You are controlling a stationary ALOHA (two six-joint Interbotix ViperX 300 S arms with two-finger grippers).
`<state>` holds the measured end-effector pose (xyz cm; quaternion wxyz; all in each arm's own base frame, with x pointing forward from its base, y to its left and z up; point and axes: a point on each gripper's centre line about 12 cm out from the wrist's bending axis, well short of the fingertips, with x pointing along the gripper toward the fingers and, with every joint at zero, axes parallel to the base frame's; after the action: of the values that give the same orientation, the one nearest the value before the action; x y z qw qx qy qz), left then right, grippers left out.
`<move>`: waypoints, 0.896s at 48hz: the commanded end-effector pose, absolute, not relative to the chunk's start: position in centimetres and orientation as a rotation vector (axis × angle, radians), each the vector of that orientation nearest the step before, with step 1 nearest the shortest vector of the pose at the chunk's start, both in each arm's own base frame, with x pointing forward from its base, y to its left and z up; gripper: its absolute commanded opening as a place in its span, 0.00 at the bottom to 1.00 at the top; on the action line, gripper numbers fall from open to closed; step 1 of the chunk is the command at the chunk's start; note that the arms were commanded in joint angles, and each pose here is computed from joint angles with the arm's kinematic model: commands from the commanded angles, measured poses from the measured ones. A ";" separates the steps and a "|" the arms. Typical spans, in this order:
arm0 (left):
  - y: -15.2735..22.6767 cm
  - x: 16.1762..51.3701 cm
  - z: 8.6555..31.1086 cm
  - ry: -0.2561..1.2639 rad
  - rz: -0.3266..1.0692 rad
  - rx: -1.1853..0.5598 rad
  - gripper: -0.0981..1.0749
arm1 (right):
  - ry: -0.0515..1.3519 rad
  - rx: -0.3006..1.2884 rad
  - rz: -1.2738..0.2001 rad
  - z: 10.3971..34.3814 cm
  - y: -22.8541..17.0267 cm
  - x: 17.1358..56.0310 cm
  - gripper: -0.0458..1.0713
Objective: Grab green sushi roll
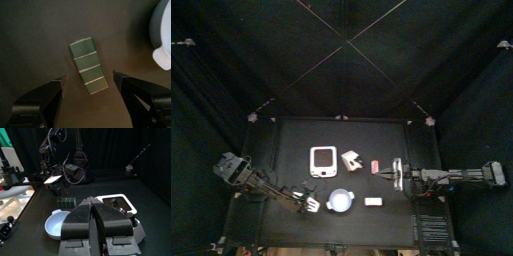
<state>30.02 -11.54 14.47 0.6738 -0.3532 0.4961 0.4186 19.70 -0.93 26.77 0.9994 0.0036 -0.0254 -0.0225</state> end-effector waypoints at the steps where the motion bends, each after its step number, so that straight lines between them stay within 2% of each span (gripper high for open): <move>1: -11.3 30.6 14.4 1.103 0.942 -0.816 0.95 | -0.058 0.005 -0.046 27.0 -1.0 19.9 0.08; 16: -11.0 30.9 11.7 1.113 0.983 -0.837 0.95 | -0.055 0.006 -0.046 27.0 -1.0 19.9 0.08; 27: -10.6 30.6 11.1 1.089 1.020 -0.851 0.93 | -0.057 0.006 -0.046 27.0 -1.0 19.9 0.08; 43: -10.2 30.2 10.7 1.087 1.041 -0.846 0.76 | -0.057 0.004 -0.047 27.0 -1.0 19.9 0.08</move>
<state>29.83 -10.22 10.23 0.6472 -0.3662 0.4839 0.4614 19.71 -0.96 26.68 0.9994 0.0029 -0.0238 -0.0230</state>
